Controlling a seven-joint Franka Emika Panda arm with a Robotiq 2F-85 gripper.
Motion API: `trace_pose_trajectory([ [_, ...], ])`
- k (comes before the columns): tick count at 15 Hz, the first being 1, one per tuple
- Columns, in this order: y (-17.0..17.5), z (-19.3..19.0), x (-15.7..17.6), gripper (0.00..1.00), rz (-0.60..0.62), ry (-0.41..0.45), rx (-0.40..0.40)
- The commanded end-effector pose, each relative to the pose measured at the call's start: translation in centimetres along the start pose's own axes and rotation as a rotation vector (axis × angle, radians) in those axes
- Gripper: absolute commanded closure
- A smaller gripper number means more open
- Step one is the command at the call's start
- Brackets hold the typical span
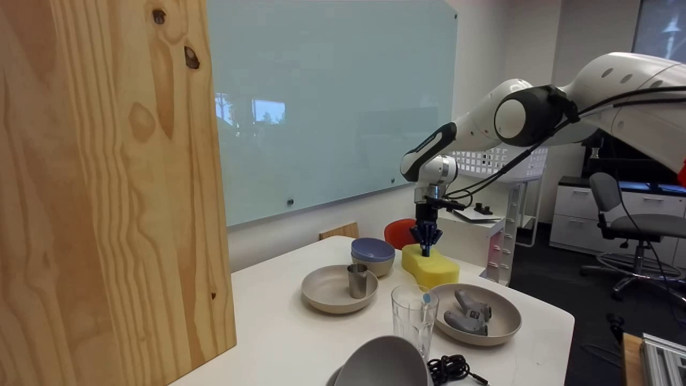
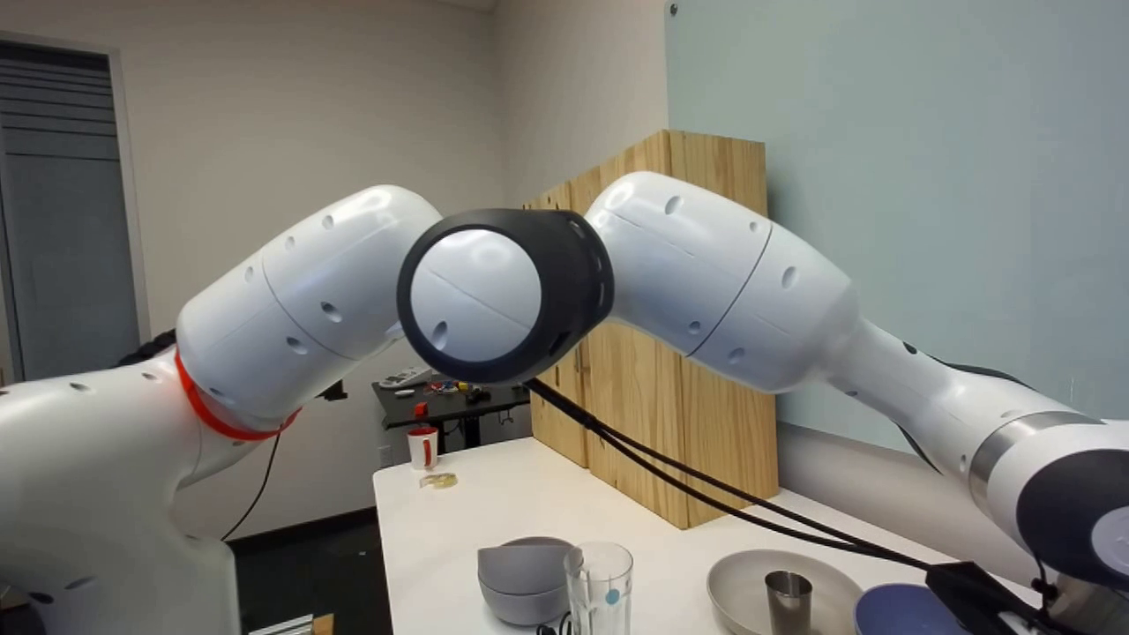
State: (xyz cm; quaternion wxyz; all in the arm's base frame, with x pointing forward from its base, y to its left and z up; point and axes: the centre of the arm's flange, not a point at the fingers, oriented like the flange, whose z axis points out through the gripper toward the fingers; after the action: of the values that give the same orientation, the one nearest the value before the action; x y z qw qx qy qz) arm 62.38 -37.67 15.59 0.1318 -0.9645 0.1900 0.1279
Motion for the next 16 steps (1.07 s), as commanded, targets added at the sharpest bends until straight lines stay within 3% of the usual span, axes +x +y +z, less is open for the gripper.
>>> trace_pose_trajectory([
  [1,0.8,3.7,1.0,1.0,0.04,-0.008,0.024],
  [16,3.0,0.8,2.7,1.0,0.094,0.015,-0.038],
])
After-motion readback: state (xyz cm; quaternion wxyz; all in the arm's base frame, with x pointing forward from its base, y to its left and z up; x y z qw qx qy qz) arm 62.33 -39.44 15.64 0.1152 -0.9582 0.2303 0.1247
